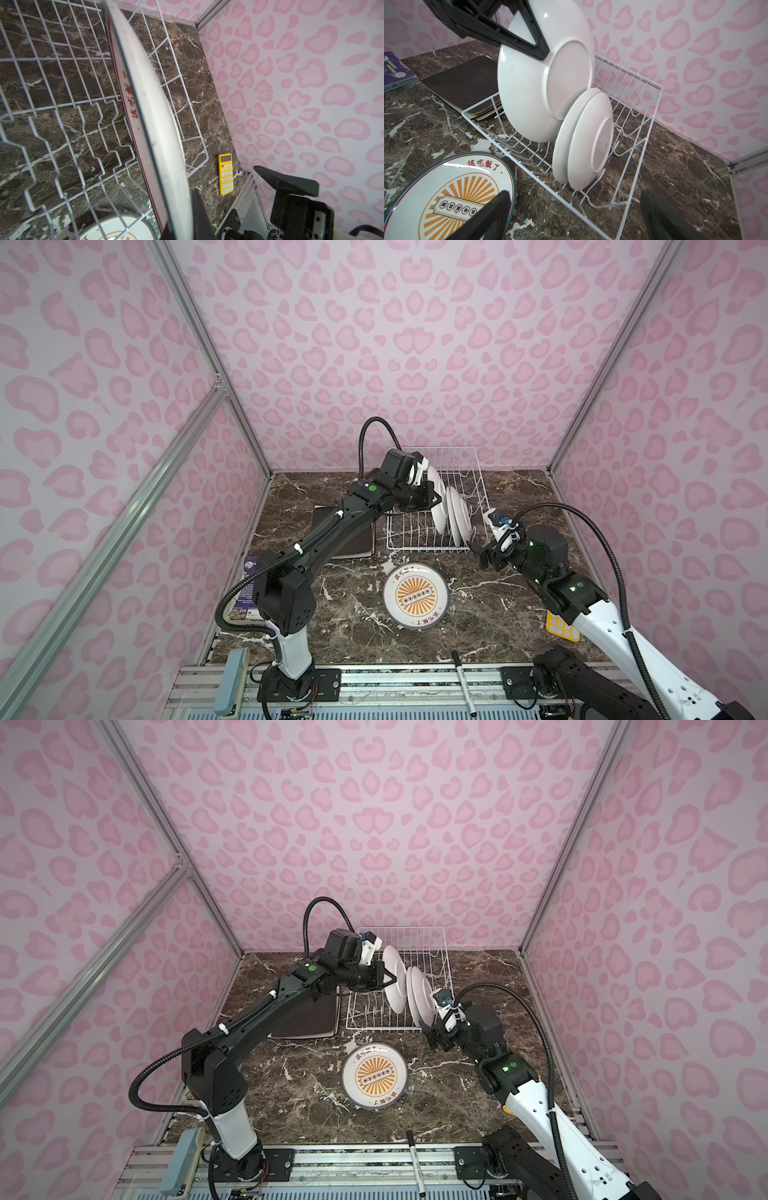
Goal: Unload the plates from the dish rack
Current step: 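Lift the white plate up out of the rack with the left gripper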
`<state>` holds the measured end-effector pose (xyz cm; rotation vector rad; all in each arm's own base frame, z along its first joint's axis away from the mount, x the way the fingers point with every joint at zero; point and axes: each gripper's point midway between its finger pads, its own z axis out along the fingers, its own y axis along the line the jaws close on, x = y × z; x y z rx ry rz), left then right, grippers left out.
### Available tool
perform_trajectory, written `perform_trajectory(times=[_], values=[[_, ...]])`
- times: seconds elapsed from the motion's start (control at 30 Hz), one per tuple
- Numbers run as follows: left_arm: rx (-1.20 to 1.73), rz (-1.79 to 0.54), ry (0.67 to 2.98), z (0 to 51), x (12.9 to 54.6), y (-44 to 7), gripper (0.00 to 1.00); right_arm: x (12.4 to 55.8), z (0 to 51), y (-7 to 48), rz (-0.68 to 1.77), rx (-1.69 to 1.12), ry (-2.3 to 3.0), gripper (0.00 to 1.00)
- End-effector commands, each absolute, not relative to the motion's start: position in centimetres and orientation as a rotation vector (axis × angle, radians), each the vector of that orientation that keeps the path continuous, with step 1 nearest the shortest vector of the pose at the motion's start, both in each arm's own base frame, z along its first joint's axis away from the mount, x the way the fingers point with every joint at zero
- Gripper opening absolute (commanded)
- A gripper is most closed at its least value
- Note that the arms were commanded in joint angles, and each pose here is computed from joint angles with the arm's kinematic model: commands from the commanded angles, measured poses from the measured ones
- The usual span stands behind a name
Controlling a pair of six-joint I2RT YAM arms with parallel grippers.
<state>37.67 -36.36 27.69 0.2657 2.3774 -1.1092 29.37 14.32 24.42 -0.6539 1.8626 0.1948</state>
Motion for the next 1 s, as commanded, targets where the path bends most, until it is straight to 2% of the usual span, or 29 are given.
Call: perform_trajectory(times=[0.0,0.97], values=[[0.287,-1.094,2.312,29.3,37.9,-36.0,0.03,29.7,24.7,14.2,0.186,-0.635,1.854,0.98],[0.239,-1.102,2.246,31.9,37.7,-33.4,0.03,30.3,25.3,14.3,0.222,-0.565,1.841,0.98]])
